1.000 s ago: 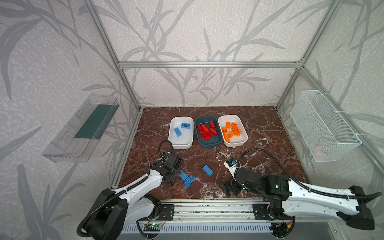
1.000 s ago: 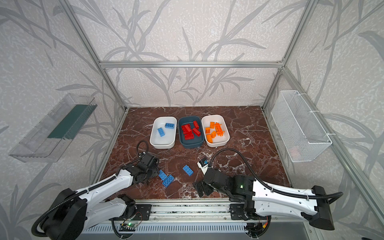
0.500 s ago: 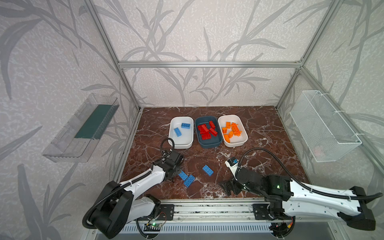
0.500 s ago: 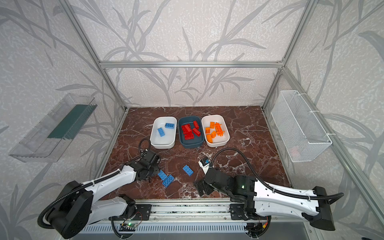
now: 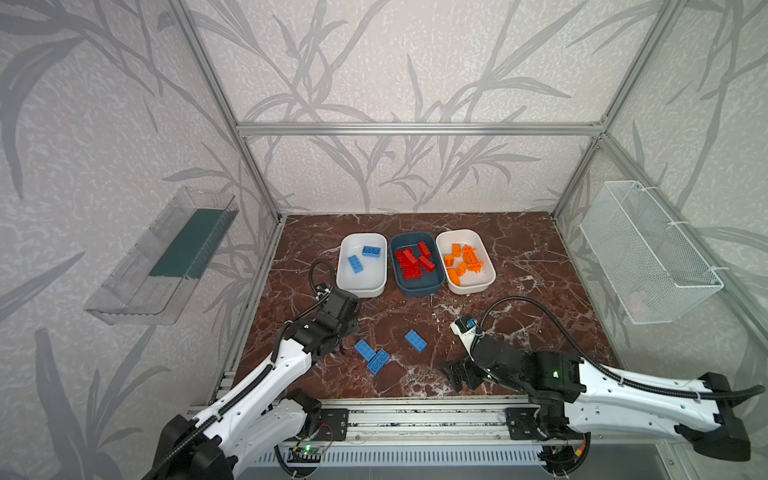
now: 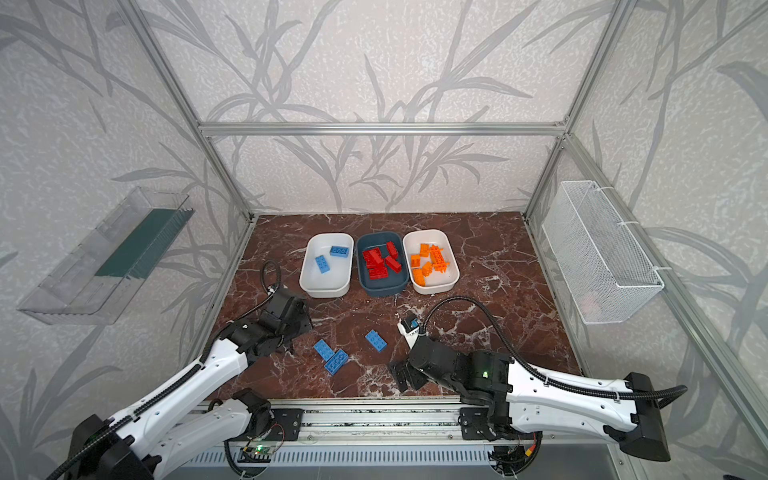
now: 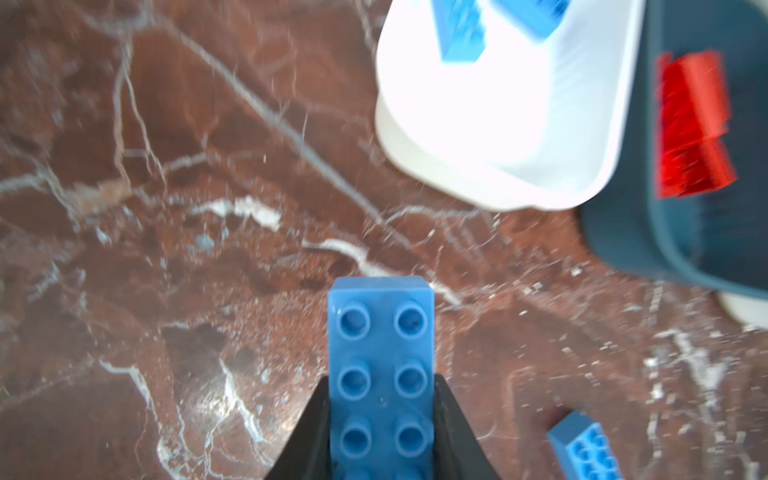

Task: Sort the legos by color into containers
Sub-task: 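Carry the blue brick into the white tub and release it, then lower the left gripper onto the remaining blue bricks near the robot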

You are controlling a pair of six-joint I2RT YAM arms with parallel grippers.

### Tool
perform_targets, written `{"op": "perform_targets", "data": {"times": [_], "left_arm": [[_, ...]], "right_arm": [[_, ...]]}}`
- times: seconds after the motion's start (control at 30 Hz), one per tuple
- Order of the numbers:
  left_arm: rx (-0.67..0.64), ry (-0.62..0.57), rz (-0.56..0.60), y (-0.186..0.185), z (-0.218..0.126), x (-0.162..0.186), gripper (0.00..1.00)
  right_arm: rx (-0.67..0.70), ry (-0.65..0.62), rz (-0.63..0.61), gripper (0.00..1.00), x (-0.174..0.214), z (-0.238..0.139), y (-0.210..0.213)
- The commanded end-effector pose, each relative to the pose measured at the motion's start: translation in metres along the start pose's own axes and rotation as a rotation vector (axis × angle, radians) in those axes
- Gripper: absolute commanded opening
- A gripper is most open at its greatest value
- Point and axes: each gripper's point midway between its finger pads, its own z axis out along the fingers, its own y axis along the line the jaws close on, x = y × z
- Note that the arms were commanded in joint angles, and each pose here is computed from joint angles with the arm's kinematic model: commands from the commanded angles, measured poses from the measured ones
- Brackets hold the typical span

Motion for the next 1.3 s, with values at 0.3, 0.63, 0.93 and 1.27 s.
{"op": "perform_targets", "data": {"times": [0.3, 0.63, 0.93, 1.27], "left_arm": [[-0.072, -0.022, 0.052, -0.054, 0.038, -0.072, 0.31], [-0.068, 0.133, 0.084, -0.098, 0.116, -0.092, 0.31], [-0.085, 0.213, 0.114, -0.116, 0.17, -0.094, 0.44], [-0.028, 0.194, 0.088, -0.12, 0.144, -0.098, 0.74]], "right_arm": [[0.062, -0.074, -0.025, 0.99, -0.004, -0.008, -0.018], [0.116, -0.104, -0.016, 0.99, -0.005, -0.013, -0.033], [0.117, -0.076, 0.011, 0.99, -0.008, -0.005, -0.036], [0.106, -0.064, 0.013, 0.99, -0.01, -0.007, -0.033]]}}
